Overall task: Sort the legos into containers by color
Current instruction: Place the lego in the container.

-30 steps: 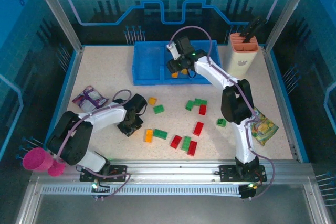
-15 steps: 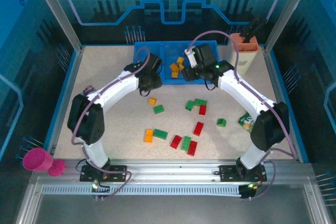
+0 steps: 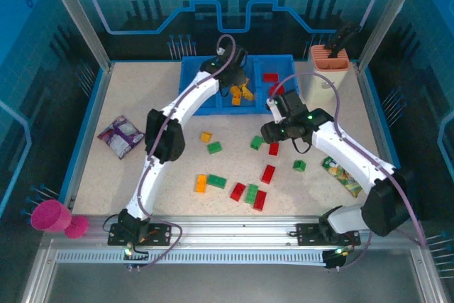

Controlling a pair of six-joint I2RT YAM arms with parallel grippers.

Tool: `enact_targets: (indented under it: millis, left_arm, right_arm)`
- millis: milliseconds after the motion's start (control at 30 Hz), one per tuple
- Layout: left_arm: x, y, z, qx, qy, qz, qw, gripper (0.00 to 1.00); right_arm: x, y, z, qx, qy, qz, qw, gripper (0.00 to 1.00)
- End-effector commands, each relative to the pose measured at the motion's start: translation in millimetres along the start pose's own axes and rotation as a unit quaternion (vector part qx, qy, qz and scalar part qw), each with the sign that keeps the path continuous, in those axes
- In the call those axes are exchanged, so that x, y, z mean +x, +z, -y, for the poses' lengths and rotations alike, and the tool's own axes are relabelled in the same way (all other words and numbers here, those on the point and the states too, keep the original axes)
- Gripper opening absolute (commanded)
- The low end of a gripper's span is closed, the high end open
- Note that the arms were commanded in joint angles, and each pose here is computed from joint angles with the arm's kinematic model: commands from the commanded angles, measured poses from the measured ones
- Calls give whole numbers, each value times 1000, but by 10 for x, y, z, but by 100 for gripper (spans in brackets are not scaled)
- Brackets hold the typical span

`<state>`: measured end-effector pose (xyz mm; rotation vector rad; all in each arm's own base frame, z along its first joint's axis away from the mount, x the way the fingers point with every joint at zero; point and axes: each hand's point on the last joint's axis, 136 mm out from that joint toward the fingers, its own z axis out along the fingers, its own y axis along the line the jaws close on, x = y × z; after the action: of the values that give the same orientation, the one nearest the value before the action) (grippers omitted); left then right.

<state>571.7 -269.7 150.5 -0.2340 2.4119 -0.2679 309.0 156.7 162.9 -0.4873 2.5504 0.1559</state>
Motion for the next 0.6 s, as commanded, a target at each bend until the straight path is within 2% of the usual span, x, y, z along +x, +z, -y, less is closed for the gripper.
enact_targets:
  millis: [0, 133, 367, 567]
  left_arm:
    - [-14, 146, -14, -20, 21, 8, 1000, 14]
    - [-66, 320, 38, -11, 19, 31, 999, 14]
    - [-38, 449, 108, 7, 15, 34, 999, 16]
    - [-58, 425, 101, 5, 23, 36, 999, 28]
  right_arm:
    - [158, -39, 12, -8, 27, -13, 1000, 64]
    - [220, -57, 28, -4, 32, -14, 999, 64]
    - [269, -44, 32, -4, 36, -20, 999, 64]
    - [291, -31, 15, -7, 40, -24, 999, 65]
